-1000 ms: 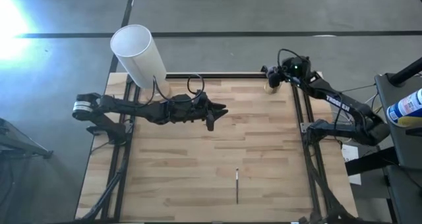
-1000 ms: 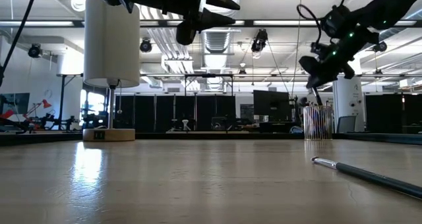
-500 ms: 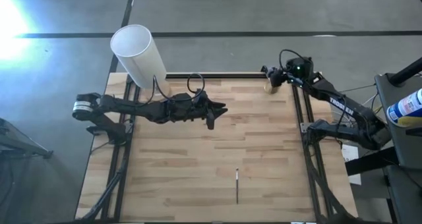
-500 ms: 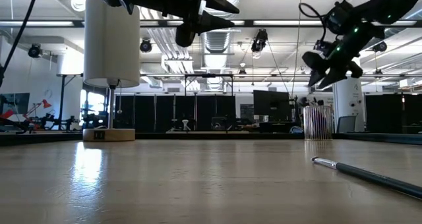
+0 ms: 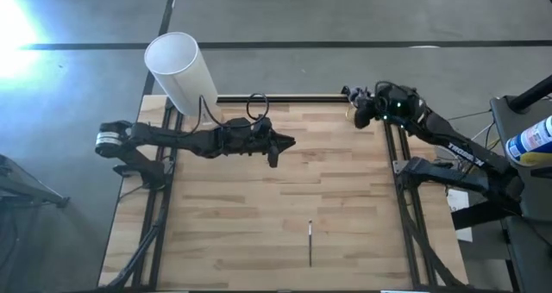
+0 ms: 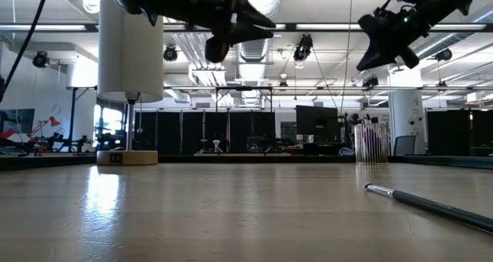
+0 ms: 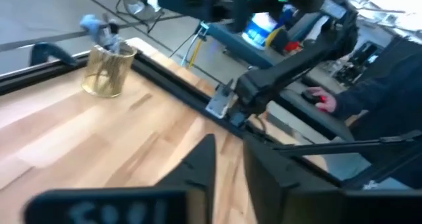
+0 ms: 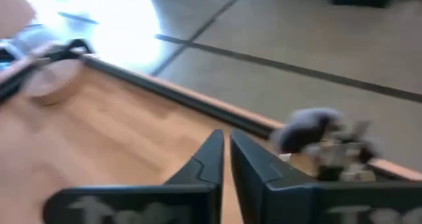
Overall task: Put items in baskets/containers
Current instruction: Put the eyeshadow brush into the yellow container
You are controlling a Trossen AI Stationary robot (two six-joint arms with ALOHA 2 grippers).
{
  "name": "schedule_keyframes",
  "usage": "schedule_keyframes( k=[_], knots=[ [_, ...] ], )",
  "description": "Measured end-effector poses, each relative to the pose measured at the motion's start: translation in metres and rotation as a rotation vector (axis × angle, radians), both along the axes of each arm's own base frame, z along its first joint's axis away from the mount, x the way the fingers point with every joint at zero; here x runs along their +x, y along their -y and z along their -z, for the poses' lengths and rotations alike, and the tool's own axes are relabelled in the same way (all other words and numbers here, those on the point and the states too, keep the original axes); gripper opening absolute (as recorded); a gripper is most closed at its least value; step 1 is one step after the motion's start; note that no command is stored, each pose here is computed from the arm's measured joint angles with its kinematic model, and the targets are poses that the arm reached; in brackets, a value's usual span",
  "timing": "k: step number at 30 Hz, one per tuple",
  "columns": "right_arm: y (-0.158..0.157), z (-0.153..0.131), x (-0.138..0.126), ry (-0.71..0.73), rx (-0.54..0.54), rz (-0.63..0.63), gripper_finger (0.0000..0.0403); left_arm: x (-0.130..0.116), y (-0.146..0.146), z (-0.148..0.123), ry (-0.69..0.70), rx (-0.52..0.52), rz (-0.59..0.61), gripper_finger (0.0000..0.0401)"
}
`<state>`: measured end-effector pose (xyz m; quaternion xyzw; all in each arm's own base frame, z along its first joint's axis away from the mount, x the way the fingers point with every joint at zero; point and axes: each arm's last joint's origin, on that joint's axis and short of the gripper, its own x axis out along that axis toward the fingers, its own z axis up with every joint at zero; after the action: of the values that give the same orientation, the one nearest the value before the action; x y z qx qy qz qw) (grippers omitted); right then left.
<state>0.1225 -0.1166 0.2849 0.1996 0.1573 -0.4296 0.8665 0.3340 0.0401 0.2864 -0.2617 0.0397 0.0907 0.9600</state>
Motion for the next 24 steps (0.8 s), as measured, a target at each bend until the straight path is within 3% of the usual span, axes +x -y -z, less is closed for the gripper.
schedule_keyframes(
  k=[5,16,24],
  knots=[
    [-0.026,0.004,0.022,0.015,0.044,-0.053,0.0011,-0.007,-0.007,0.013,-0.038,0.003,-0.003,0.0007],
    [-0.090,0.027,0.066,0.070,0.250,-0.076,0.0011,-0.049,-0.015,0.028,-0.018,0.039,0.010,0.0000],
    [-0.133,0.044,0.093,-0.044,0.456,-0.011,0.0011,-0.091,-0.009,0.041,-0.006,0.037,0.045,0.0000]
  ],
)
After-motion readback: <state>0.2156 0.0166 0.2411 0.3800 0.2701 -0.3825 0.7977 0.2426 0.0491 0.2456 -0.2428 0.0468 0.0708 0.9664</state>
